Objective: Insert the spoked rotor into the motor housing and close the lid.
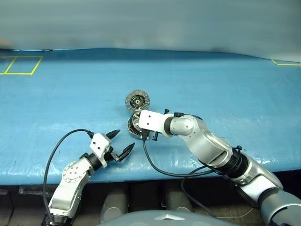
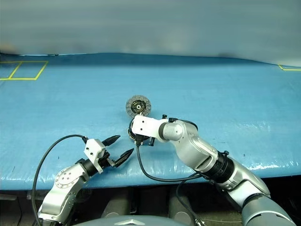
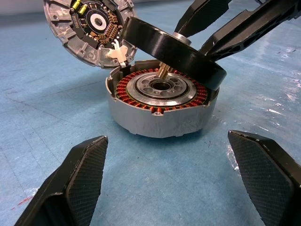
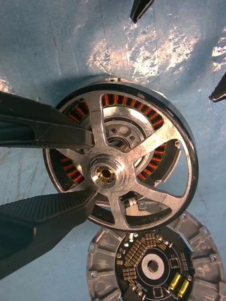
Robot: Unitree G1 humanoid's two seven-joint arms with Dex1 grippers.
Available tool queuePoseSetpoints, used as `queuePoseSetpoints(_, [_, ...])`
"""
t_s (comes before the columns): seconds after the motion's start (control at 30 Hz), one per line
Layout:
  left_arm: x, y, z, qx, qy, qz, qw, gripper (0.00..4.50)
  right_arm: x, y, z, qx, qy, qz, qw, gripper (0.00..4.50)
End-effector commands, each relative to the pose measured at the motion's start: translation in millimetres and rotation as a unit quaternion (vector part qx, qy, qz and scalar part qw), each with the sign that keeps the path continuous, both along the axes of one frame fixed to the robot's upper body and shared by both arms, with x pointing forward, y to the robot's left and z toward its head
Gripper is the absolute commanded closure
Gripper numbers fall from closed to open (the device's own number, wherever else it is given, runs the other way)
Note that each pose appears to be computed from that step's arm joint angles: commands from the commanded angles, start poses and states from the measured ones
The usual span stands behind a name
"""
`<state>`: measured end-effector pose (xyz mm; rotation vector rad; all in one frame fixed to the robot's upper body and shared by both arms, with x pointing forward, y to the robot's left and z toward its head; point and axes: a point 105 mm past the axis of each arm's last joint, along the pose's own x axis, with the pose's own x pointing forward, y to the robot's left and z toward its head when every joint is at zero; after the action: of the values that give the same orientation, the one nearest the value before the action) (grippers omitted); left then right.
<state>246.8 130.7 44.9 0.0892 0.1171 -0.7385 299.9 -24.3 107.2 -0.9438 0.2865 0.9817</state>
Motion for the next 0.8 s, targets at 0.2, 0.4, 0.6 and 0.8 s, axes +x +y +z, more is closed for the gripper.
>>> queuePoseSetpoints(0.2, [1.4,-1.8,6.1,-0.002,-0.015,-0.005,1.0,0.0,-0.9,1.3,-1.6,0.015,0.009,-0.004,1.0,3.08])
queuePoseSetpoints(0.4, [1.9,-1.5,6.4,-0.001,-0.015,-0.004,1.0,0.0,3.3,4.1,2.3,0.026,-0.001,-0.011,1.0,1.27])
queuePoseSetpoints(0.6, [2.3,-0.9,6.4,-0.002,-0.014,-0.002,1.0,0.0,5.0,5.8,19.8,0.061,-0.009,-0.021,0.998,0.57])
queuePoseSetpoints(0.8, [2.6,1.4,7.8,-0.003,-0.018,0.005,1.0,0.0,8.4,-5.6,50.8,0.164,0.005,-0.066,0.984,1.18])
